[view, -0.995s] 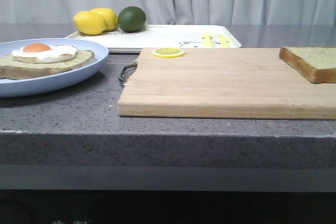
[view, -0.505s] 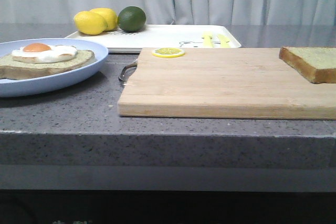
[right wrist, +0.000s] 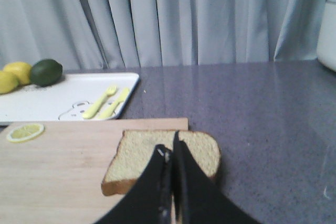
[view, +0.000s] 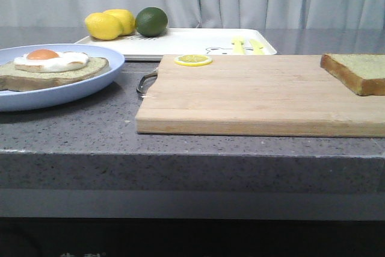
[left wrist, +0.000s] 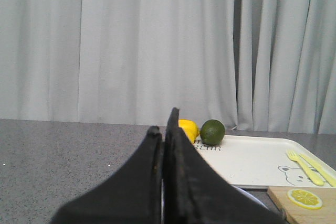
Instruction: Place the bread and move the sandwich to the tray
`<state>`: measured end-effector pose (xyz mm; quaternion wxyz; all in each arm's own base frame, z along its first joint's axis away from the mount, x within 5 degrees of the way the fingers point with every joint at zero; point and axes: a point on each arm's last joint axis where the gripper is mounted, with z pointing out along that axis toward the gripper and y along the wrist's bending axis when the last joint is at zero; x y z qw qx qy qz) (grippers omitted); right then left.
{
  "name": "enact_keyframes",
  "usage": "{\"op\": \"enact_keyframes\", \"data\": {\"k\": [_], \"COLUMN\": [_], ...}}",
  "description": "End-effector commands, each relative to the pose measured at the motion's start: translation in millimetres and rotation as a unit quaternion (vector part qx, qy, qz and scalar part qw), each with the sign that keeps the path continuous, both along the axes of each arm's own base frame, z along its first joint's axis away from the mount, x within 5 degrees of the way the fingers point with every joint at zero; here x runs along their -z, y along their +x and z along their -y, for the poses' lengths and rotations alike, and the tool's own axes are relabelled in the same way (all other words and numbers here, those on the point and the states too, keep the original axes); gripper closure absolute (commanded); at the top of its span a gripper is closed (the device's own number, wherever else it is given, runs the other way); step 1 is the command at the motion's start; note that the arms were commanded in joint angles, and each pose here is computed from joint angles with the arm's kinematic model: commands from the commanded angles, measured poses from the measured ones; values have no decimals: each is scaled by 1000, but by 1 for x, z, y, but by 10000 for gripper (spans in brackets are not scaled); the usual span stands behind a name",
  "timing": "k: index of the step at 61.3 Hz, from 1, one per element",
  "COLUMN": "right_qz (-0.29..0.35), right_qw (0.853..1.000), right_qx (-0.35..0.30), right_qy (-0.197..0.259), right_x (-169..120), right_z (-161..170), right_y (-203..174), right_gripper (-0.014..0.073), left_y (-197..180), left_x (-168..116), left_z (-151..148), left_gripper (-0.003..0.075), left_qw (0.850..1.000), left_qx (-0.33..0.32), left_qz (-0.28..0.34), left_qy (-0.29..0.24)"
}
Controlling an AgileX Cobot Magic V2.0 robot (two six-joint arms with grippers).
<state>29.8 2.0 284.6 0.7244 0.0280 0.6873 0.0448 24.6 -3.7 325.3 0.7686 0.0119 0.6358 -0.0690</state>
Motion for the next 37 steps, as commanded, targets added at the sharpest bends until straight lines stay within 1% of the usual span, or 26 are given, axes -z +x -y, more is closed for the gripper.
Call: {"op": "enact_keyframes", "data": {"k": [1,10,14,18,24,31,37], "right_qz": [26,-50,-85,-117,-147,-174,-200], "right_qw": [1000,999,996,993,989,985,980], "right_qx": [3,-2,-4,-5,-5,-6,-8], "right_qy": [-6,-8,-8,-8,-8,-7,-3], "right_x": [-38,-64,-69,-70,-67,-62,-55], "right_z": [0,-1,-1,-1,-1,-1,-1], "right_y": [-7,-1,6,16,30,42,51], "right_gripper": [663,663,663,663,663,663,663], "left_y": [0,7,15,25,38,50,59], "left_x": [-35,-67,-74,-75,-71,-68,-65], "left_z": [0,2,3,4,5,7,9], "left_gripper": [741,741,741,741,741,741,741], "left_qw": [1000,998,996,994,990,987,984], "left_qx": [3,8,9,10,11,11,19], "left_qz": [-4,-61,-87,-108,-140,-160,-179], "left_qy": [-3,5,8,9,11,12,1]}}
